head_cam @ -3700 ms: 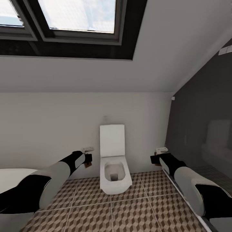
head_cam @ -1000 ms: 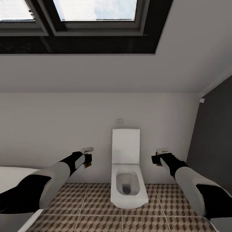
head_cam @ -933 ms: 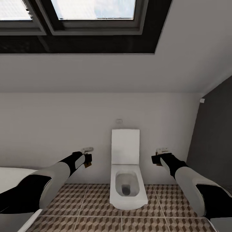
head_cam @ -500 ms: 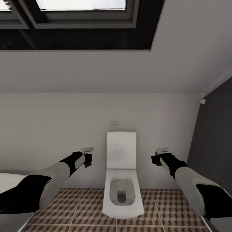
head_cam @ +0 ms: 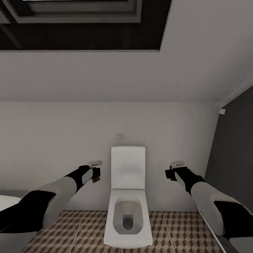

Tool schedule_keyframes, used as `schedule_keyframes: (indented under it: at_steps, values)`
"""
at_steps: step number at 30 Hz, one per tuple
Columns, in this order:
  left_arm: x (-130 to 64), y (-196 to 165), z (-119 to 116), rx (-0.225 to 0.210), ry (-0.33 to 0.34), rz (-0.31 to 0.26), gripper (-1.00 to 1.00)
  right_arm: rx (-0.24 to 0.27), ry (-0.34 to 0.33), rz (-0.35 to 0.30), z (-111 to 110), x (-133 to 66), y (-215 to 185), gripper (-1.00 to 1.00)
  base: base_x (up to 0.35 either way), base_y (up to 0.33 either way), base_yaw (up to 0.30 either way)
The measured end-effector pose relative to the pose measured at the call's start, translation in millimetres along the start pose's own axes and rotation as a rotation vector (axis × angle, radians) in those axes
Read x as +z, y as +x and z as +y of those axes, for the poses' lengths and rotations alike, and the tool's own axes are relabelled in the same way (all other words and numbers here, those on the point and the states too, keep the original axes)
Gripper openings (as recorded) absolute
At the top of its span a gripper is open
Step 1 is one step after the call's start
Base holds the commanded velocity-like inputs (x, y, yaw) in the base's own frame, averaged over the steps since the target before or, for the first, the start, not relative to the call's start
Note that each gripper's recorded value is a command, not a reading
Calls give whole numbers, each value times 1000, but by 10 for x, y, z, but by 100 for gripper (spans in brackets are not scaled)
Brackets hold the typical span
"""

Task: Take the four mousetraps from the cabinet in the bathroom and place them on the bathroom floor. Make sure all four end up on the same floor surface, and ensure that at least two of them are either under or directly next to the same bathroom sink.

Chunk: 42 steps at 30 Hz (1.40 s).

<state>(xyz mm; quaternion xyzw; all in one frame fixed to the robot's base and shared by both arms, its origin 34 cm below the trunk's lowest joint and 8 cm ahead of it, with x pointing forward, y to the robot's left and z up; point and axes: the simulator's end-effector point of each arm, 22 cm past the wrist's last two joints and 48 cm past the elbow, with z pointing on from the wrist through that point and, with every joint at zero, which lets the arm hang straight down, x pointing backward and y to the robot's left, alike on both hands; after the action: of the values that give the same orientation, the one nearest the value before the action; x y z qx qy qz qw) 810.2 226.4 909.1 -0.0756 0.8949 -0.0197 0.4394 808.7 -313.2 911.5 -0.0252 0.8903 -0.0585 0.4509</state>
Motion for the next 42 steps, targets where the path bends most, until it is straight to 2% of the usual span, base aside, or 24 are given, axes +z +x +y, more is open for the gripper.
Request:
schedule_keyframes:
  at_steps: [5, 15, 28, 42]
  values:
    - [-2, 2, 0, 0, 0, 1, -100, 0, 0, 0, -1, -2, 0, -100, 68, -4, 0]
    - [1, 22, 20, -2, -3, 5, -100, 0, 0, -1, -1, -4, -3, -100, 246, -1, 0]
    - [7, 29, 42, -7, -5, 7, -100, -1, 0, 0, -1, -1, -1, -100, 44, 0, 0]
    - [8, 30, 49, -9, -5, 8, -100, -1, 0, 0, 0, 0, 2, -100, 195, -25, 0]
